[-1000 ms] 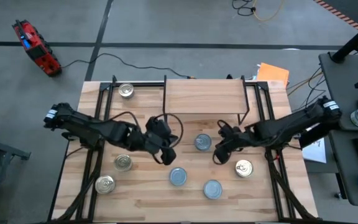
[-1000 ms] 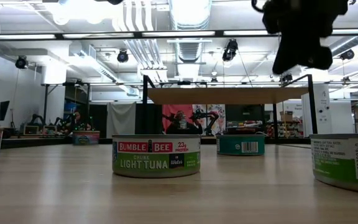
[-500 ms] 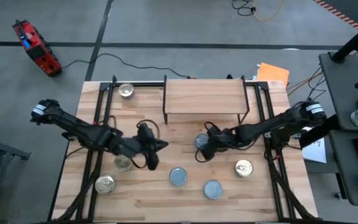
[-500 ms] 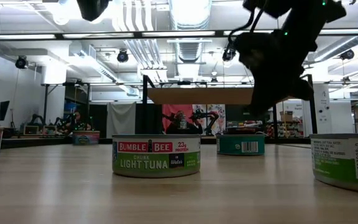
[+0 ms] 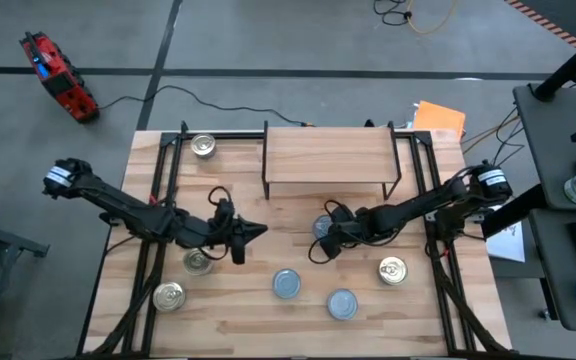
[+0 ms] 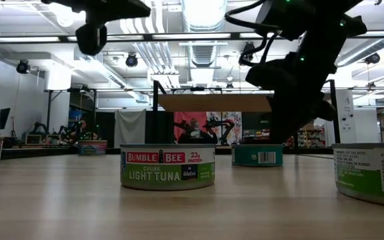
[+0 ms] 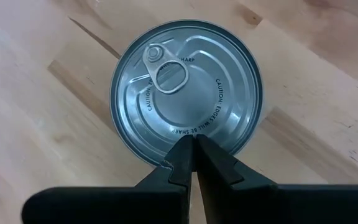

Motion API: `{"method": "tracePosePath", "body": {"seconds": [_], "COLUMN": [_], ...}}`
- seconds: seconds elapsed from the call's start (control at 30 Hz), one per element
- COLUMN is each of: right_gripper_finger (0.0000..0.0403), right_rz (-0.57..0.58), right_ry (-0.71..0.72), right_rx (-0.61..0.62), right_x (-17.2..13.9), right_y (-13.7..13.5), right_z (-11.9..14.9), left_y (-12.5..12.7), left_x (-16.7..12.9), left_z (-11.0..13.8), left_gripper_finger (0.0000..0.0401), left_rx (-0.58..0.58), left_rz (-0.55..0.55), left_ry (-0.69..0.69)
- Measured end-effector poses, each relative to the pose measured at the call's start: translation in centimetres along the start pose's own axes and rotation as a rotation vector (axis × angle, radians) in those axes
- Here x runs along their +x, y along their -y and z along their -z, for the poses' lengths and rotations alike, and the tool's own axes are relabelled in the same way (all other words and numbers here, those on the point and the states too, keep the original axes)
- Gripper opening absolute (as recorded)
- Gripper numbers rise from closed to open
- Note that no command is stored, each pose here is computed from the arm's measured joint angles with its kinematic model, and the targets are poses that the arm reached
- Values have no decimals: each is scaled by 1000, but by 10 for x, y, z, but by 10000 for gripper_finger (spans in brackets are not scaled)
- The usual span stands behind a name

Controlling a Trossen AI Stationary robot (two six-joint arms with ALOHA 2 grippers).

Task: Stack canned seafood by type on shelf
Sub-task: Put the blue tuna can on the shelf

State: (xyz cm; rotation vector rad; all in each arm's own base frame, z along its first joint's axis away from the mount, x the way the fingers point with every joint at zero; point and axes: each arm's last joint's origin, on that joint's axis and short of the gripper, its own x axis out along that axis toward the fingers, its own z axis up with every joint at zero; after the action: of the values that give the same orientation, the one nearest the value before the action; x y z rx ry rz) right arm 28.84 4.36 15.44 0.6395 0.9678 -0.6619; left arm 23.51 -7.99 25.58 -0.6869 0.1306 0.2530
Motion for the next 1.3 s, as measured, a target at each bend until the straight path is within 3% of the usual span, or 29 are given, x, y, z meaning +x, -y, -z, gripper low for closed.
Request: {"method": "tracePosePath", "body": {"seconds": [0.3, 0.43, 0.57, 0.87, 1.03, 1.3], "right_gripper_finger": [13, 13, 13, 13, 13, 13], "right_rz": [-43, -155, -196, -139, -197, -289], "right_ry": [-54, -89, -74, -86, -51, 19], "right_rx": [34, 23, 11, -92, -177, -164], "right_x": [-2, -7, -18, -44, -34, -14], "right_y": [-3, -14, -19, -1, 11, 21], "right_z": [4, 9, 7, 7, 17, 29], "left_y": [7, 15, 22, 27, 28, 28], "left_x": [14, 23, 34, 52, 57, 57], "left_z": [5, 6, 8, 22, 25, 24], "left_gripper_finger": [0, 0, 0, 0, 0, 0], "left_rx": [-2, 48, 87, 111, 100, 100], "left_rz": [-35, -39, -43, -49, -55, -53], "left_ry": [0, -4, -11, -67, -73, -71]}}
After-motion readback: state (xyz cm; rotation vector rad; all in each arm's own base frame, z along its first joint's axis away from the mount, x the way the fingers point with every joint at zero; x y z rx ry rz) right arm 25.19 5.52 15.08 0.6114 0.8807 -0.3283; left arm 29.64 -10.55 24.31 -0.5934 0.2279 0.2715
